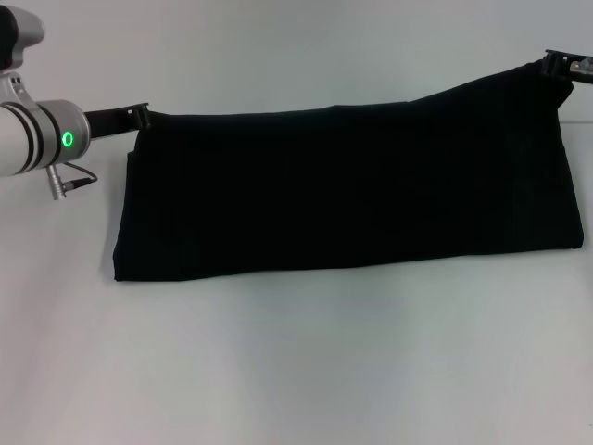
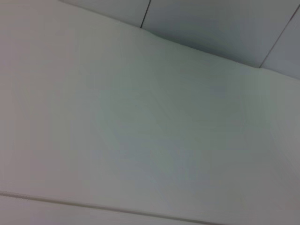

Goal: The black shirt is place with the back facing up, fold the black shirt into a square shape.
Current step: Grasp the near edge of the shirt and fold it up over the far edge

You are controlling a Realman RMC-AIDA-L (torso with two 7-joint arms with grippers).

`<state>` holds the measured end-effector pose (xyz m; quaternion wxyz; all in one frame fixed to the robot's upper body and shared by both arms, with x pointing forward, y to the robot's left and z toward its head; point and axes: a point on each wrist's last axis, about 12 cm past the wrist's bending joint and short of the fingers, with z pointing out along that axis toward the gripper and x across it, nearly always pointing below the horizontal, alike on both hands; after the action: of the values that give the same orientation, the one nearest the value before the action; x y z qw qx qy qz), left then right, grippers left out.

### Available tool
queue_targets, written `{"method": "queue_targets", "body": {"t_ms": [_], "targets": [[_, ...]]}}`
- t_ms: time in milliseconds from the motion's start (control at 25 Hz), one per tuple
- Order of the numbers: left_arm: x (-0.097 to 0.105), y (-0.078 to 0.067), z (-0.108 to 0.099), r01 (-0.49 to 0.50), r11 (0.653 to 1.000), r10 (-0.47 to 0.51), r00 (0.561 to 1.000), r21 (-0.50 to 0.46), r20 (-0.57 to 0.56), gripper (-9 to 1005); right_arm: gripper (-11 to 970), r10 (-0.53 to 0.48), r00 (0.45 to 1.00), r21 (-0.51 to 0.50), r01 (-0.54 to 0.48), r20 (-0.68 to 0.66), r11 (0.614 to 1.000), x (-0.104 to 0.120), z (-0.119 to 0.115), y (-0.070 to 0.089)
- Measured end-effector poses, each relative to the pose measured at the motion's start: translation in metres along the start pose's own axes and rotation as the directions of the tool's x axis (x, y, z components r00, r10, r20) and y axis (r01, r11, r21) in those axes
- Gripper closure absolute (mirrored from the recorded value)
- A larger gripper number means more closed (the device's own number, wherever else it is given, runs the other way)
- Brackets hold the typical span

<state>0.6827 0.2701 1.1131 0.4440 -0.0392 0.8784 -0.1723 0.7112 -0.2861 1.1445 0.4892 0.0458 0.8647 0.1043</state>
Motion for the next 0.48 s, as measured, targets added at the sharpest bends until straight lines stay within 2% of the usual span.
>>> {"method": "queue_targets", "body": {"t_ms": [280,360,480], "targets": [[0.009,-0.009,0.005,-0.054,0.999,0.055,0.998,0.006,-0.030,961,830,-0.054,0.998,-0.029,0.053,-0.038,0.998,0.002,0.001,0.007],[0.011,-0.014,0.007,-0.055,0.998,0.055,0.998,0.016,-0.038,959,816,-0.075,0.996,-0.035,0.073,-0.050,0.997,-0.002,0.001,0.009],[0.011,-0.022,0.008,-0.017,0.999,0.019,0.998,0.046,-0.054,957,794,-0.050,0.997,-0.044,0.047,-0.066,0.998,-0.016,-0.001,0.007]]}}
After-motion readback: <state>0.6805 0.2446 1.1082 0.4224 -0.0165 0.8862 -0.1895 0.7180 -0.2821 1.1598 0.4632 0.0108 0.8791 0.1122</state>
